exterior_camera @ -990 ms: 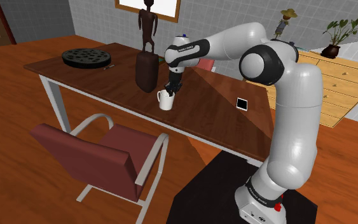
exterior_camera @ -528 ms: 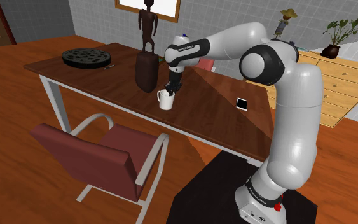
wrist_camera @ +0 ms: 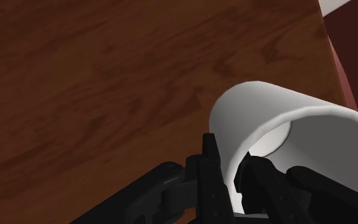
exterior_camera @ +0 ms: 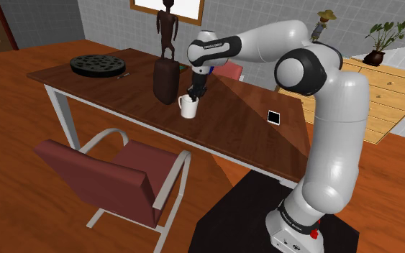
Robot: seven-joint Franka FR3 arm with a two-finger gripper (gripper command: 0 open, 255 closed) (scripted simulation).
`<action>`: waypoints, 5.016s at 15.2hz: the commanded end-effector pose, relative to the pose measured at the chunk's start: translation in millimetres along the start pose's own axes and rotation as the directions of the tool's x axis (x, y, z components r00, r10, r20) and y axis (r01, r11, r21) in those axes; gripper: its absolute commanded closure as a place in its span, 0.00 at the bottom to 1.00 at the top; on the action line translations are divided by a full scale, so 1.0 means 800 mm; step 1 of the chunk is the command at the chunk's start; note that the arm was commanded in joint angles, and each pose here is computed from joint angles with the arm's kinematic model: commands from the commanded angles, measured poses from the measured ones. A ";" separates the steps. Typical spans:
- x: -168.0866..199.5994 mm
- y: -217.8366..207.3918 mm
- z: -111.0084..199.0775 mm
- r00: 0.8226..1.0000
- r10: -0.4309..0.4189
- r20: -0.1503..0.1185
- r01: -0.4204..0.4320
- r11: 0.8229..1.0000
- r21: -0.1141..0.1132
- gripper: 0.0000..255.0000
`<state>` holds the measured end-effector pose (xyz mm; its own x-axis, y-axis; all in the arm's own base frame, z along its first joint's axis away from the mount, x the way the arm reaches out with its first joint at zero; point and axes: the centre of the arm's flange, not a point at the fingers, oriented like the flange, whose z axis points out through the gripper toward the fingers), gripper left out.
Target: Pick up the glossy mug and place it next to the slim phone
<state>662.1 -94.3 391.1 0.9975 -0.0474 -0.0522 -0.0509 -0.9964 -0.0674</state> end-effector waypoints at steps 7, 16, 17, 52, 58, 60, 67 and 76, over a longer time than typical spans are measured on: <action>-0.004 -0.003 -0.054 1.000 0.000 0.000 0.000 1.000 0.000 1.00; -0.007 -0.007 -0.113 1.000 0.000 0.000 0.000 1.000 0.000 1.00; -0.007 -0.007 -0.119 1.000 0.000 0.000 0.000 1.000 0.000 1.00; -0.262 0.376 -0.178 1.000 0.000 0.000 0.000 1.000 0.000 1.00; -0.316 0.459 -0.181 1.000 0.000 0.000 0.000 1.000 0.000 1.00; -0.335 0.487 -0.182 1.000 0.000 0.000 0.000 1.000 0.000 1.00; -0.398 0.583 -0.186 1.000 0.000 0.000 0.000 1.000 0.000 1.00; -0.466 0.689 -0.183 1.000 0.000 0.000 0.000 1.000 0.000 1.00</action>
<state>272.8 -632.5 521.7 0.9974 -0.0493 -0.0527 -0.0529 -0.9963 -0.0674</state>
